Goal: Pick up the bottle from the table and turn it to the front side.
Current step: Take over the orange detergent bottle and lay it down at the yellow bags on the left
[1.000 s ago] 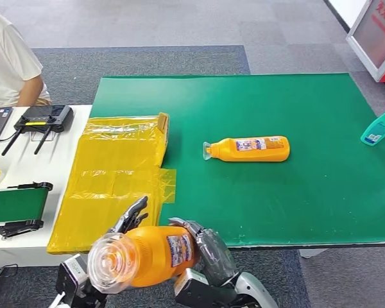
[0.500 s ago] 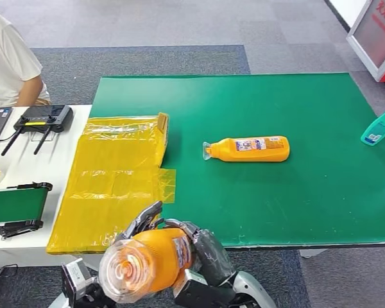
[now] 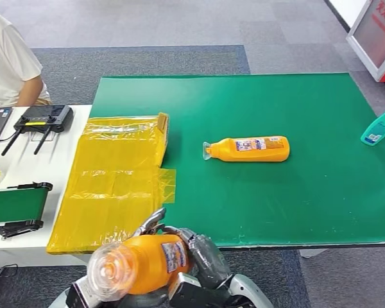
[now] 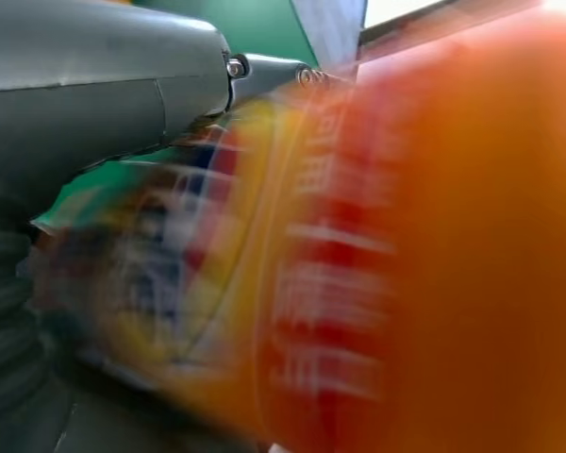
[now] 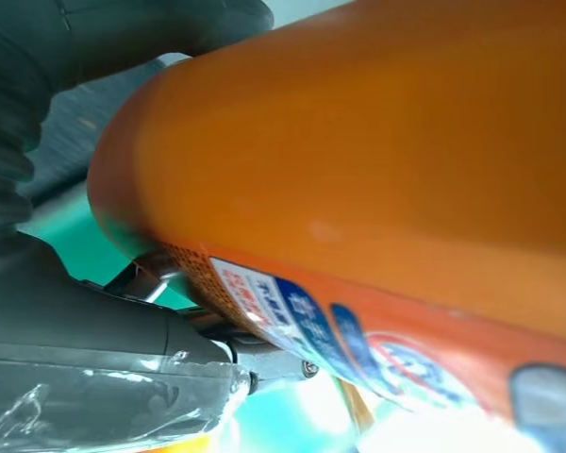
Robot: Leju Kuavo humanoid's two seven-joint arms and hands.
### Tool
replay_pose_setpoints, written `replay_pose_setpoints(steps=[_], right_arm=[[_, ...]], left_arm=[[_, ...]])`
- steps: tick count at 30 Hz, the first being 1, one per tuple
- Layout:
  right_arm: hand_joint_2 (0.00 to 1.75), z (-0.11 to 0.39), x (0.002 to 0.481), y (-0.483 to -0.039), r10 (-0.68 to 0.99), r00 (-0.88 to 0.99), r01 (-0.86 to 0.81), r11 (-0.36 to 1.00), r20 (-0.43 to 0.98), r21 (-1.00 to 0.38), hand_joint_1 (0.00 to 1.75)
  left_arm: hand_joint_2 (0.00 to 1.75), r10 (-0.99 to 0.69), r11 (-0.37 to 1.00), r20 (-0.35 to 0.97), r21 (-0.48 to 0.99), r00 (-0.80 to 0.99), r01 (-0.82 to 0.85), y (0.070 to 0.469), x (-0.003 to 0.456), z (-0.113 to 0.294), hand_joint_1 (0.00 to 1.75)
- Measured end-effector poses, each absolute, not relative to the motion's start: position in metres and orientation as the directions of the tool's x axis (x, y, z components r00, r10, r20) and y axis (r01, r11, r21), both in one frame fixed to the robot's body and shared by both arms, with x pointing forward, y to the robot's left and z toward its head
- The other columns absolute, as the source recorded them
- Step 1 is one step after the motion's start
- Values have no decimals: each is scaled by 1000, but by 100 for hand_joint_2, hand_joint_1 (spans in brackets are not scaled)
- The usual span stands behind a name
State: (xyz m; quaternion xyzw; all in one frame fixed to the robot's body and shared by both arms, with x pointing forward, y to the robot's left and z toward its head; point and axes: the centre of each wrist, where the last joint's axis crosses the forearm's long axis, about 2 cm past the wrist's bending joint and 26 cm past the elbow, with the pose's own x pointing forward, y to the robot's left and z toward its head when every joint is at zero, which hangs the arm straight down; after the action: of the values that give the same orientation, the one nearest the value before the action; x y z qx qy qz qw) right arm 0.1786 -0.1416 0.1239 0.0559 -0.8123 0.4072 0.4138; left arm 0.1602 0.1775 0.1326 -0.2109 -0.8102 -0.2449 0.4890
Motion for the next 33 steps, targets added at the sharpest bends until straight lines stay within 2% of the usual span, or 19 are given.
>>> replay_pose_setpoints(steps=[6,16,20,33], right_arm=[[175,111,174,-139,252,-623,-469,637,740,-612,175],[175,104,176,-135,254,-607,-490,626,753,-606,175],[175,104,178,-134,255,-608,-490,625,752,-608,175],[175,103,179,-132,261,-596,-488,634,760,-600,175]], left_arm=[[175,-26,792,874,314,-486,523,175,160,137,0],[175,-35,780,874,326,-484,533,176,159,135,0],[175,-15,786,885,298,-465,542,176,159,135,173],[175,11,790,895,265,-446,552,178,162,136,175]])
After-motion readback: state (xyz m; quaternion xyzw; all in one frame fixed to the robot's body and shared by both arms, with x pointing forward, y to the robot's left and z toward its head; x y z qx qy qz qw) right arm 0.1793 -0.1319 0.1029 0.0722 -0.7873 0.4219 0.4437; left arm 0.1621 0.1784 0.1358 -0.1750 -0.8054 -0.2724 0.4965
